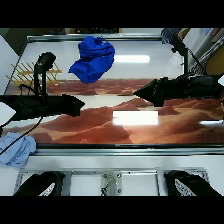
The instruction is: Fold the clothes and pants, and hang the long-sleeved shirts on hangers.
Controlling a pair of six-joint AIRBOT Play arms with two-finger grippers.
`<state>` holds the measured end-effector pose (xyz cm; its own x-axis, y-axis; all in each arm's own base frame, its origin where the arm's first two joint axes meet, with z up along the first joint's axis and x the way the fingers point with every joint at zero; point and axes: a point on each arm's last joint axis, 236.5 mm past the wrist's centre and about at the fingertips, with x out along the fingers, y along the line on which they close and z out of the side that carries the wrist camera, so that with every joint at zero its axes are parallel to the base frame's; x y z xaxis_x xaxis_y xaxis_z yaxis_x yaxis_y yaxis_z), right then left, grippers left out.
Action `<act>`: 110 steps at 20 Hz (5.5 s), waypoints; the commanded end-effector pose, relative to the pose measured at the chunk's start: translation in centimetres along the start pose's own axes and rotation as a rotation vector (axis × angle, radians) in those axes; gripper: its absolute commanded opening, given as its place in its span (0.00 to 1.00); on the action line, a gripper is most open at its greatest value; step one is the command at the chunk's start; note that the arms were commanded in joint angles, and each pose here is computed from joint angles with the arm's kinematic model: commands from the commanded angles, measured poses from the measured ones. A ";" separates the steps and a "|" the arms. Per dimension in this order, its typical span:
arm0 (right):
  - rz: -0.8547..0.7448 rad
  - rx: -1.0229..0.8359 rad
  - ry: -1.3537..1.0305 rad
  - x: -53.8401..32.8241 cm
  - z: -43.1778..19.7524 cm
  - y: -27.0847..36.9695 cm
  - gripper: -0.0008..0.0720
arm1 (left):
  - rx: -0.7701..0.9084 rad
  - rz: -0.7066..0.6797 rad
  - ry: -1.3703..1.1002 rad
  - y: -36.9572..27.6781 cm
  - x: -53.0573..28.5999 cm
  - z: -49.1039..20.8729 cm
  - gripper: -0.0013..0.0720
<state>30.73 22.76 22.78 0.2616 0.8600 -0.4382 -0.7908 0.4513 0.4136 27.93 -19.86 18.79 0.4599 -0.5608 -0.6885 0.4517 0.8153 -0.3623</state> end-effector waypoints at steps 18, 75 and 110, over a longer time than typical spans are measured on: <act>-0.069 0.032 -0.100 -1.3 2.1 -2.3 0.02 | 0.068 0.413 0.010 24.7 27.1 13.1 0.96; -0.849 0.179 -0.268 -17.4 4.7 -5.9 0.92 | -0.236 0.302 -0.084 12.7 10.0 9.4 0.91; -0.721 1.225 0.137 -7.7 -32.7 -18.4 0.92 | -0.671 0.083 0.392 19.3 26.8 -5.3 0.03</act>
<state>22.94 -1.67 -6.33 0.2236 0.2890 -0.9308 0.4738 0.8023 0.3629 44.93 -18.99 -10.44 0.1143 -0.5028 -0.8568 -0.2050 0.8320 -0.5156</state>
